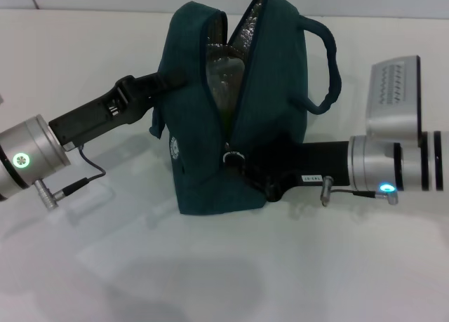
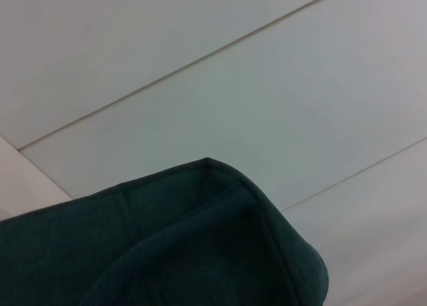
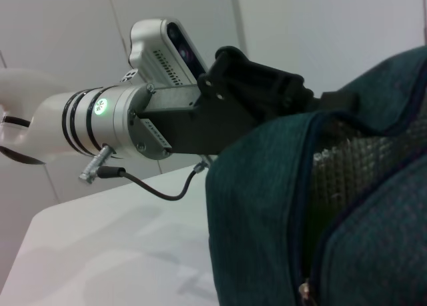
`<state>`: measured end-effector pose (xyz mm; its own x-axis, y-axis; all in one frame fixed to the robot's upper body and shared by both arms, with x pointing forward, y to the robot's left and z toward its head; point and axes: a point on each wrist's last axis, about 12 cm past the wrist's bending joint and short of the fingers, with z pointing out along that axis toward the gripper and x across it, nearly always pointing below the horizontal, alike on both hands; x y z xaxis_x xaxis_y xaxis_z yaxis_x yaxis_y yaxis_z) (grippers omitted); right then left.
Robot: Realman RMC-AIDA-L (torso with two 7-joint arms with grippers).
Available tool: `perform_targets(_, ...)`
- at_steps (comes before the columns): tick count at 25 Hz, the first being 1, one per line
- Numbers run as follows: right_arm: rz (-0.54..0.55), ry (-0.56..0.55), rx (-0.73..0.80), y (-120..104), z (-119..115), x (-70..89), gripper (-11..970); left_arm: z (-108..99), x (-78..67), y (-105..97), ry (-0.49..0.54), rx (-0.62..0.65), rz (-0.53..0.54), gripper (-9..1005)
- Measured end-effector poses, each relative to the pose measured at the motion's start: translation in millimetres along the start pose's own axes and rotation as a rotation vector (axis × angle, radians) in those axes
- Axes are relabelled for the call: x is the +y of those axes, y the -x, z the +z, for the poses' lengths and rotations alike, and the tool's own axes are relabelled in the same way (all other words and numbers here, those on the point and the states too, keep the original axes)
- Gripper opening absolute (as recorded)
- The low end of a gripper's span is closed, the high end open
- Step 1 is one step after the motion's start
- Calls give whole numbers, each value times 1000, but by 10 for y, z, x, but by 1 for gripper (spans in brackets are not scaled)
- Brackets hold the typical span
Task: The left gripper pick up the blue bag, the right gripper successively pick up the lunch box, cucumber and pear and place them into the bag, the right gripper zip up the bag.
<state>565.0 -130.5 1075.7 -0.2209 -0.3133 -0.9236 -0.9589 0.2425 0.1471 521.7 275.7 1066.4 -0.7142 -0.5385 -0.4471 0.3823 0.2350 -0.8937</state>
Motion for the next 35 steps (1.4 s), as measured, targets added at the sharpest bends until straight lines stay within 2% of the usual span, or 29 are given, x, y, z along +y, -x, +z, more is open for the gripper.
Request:
perform_targets(7, 29, -47, -54, -111, -149, 42, 8, -21, 1, 15, 5, -2, 7, 56)
perform_targets(13, -45, -82, -135, -144, -280, 143, 8, -33, 6, 12, 8, -3, 12, 56)
perform_targets(24, -133, -56, -235, -115, -350, 244, 7, -62, 16, -6, 14, -6, 24, 55)
perform_targets(35, -137, -66, -260, -95, -376, 230, 7, -49, 13, -10, 14, 6, 67, 57)
